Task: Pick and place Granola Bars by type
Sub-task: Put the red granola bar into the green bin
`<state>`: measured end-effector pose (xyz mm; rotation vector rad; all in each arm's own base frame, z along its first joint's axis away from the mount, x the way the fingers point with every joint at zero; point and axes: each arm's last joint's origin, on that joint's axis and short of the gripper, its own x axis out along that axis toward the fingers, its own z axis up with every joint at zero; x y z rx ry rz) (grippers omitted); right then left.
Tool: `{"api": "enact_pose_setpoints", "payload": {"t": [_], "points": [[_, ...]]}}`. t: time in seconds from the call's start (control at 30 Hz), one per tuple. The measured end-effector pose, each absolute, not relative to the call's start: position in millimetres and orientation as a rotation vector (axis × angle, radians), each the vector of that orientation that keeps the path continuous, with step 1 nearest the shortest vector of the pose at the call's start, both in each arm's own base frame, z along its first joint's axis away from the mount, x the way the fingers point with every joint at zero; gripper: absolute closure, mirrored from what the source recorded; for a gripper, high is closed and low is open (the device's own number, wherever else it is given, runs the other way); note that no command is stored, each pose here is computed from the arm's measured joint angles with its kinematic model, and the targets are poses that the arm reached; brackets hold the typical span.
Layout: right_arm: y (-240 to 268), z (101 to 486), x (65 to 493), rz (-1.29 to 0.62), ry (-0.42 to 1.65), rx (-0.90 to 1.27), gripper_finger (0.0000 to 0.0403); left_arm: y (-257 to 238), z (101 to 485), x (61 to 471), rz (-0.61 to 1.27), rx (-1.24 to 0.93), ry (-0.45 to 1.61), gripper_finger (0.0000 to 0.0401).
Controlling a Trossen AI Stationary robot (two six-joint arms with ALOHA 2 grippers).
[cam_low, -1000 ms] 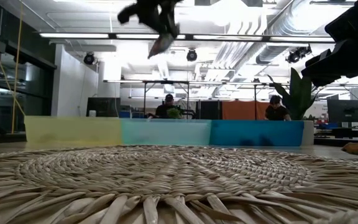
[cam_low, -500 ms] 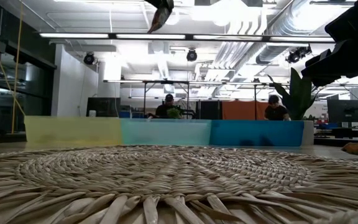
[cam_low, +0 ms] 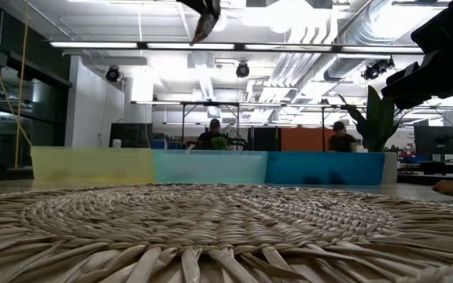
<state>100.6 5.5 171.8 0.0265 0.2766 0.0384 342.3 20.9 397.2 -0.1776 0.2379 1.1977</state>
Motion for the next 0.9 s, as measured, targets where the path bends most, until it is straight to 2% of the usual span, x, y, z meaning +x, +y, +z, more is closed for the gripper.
{"api": "enact_pose_setpoints", "payload": {"t": [0.23,0.4,0.63,0.9], "points": [[5,172,101,0.038,0.277,0.026,0.0402,86,404,339,1.230,-0.287,0.228,0.0327],[5,172,101,0.038,0.277,0.027,0.0402,141,393,332,1.238,-0.399,0.280,0.0327],[5,172,101,0.038,0.277,0.027,0.0402,206,351,332,1.219,-0.544,0.435,0.0327],[6,172,101,0.039,0.277,0.026,0.0402,228,289,351,1.200,-0.642,0.655,0.0327]]}}
